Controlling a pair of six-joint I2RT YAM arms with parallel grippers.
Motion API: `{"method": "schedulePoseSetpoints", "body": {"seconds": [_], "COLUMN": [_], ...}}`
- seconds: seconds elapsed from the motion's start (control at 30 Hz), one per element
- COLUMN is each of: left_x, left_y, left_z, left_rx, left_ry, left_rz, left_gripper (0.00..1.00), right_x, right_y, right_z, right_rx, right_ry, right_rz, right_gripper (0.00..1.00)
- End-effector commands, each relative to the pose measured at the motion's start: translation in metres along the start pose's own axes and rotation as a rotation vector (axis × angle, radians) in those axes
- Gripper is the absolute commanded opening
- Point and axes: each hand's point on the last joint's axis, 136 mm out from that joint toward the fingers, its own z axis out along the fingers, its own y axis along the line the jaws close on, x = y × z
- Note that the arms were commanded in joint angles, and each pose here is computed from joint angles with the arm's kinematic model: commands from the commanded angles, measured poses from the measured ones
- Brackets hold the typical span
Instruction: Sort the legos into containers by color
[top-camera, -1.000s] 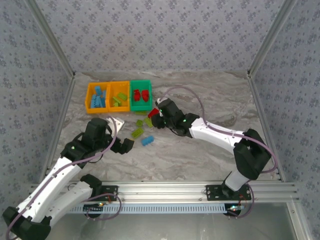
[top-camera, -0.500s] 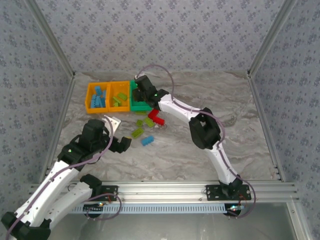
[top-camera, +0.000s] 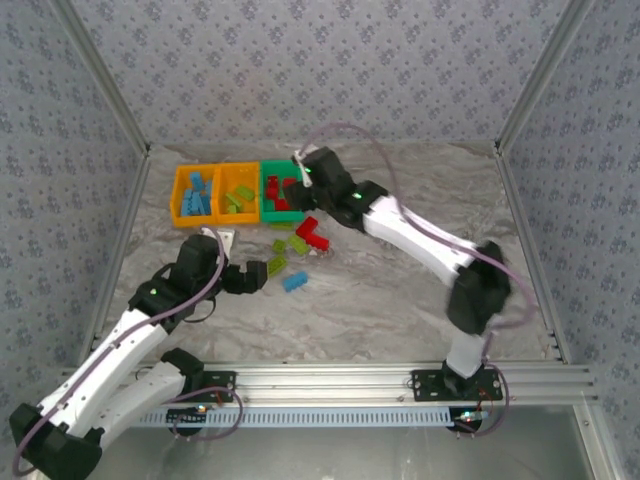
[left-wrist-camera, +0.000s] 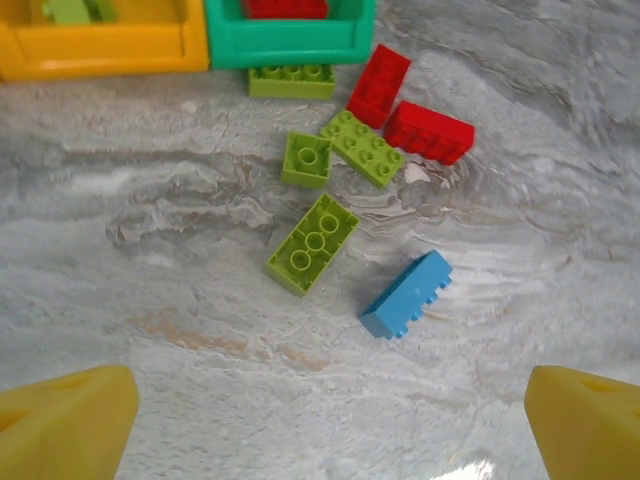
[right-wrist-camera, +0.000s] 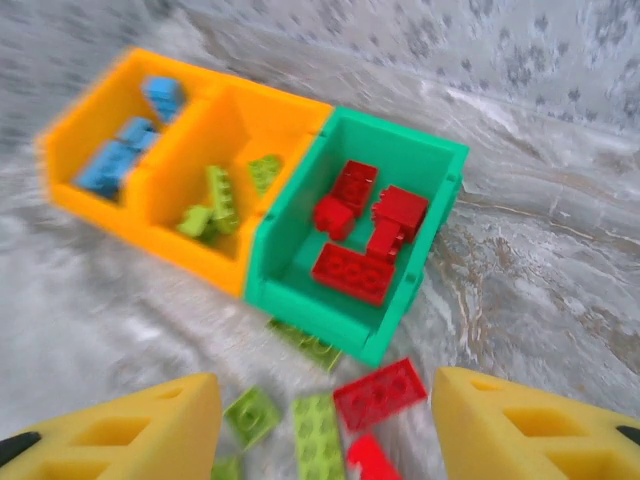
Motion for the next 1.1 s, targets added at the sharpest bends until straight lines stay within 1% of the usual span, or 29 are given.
{"method": "schedulePoseSetpoints", "body": {"seconds": [0.0, 0.07, 0.1, 0.2, 0.27, 0.33, 0.43, 0.5, 0.6, 0.67, 0.73, 0.83, 0.97, 1.07], "left_x": [0.004, 0.012, 0.015, 0.019, 0.023, 0.028, 0.041, 0.045, 0.048, 0.044, 0.04, 0.032, 0.022, 0.019], "left_y": [0.013, 0.017, 0.015, 0.008, 0.005, 0.0, 0.0, 0.002, 0.007, 0.002, -0.006, -0.014, -0.016, -0.011], "left_z": [0.025, 0.044, 0.052, 0.074, 0.089, 0.103, 0.125, 0.134, 0.144, 0.151, 0.158, 0.161, 0.161, 0.162], "left_rx": [-0.085, -0.132, -0.14, -0.204, -0.276, -0.306, -0.331, -0.358, -0.413, -0.395, -0.349, -0.309, -0.31, -0.358], "left_ry": [-0.011, 0.02, 0.039, 0.069, 0.1, 0.146, 0.18, 0.189, 0.211, 0.213, 0.204, 0.181, 0.157, 0.152], "left_rz": [-0.262, -0.393, -0.421, -0.431, -0.421, -0.432, -0.505, -0.524, -0.505, -0.467, -0.447, -0.427, -0.403, -0.408], "left_gripper": [0.99, 0.99, 0.99, 0.99, 0.99, 0.99, 0.99, 0.99, 0.99, 0.99, 0.99, 0.99, 0.99, 0.99], "right_x": [0.011, 0.037, 0.05, 0.081, 0.104, 0.114, 0.122, 0.123, 0.123, 0.124, 0.127, 0.132, 0.134, 0.134], "right_y": [0.013, 0.012, 0.011, 0.006, 0.002, -0.002, -0.012, -0.019, -0.02, -0.019, -0.019, -0.021, -0.02, -0.019], "right_z": [-0.069, -0.099, -0.108, -0.133, -0.14, -0.147, -0.153, -0.156, -0.158, -0.157, -0.156, -0.153, -0.15, -0.149], "right_rx": [-0.087, -0.108, -0.108, -0.107, -0.097, -0.078, -0.037, -0.012, -0.008, -0.013, -0.01, -0.001, -0.001, -0.006], "right_ry": [-0.027, 0.016, 0.043, 0.093, 0.136, 0.143, 0.129, 0.118, 0.116, 0.121, 0.131, 0.147, 0.153, 0.152], "right_rz": [-0.018, 0.0, 0.006, 0.042, 0.059, 0.069, 0.079, 0.088, 0.086, 0.08, 0.074, 0.068, 0.07, 0.07], "right_gripper": [0.67, 0.72, 0.73, 0.79, 0.84, 0.91, 0.99, 1.0, 1.0, 1.0, 1.0, 1.0, 1.0, 1.0]}}
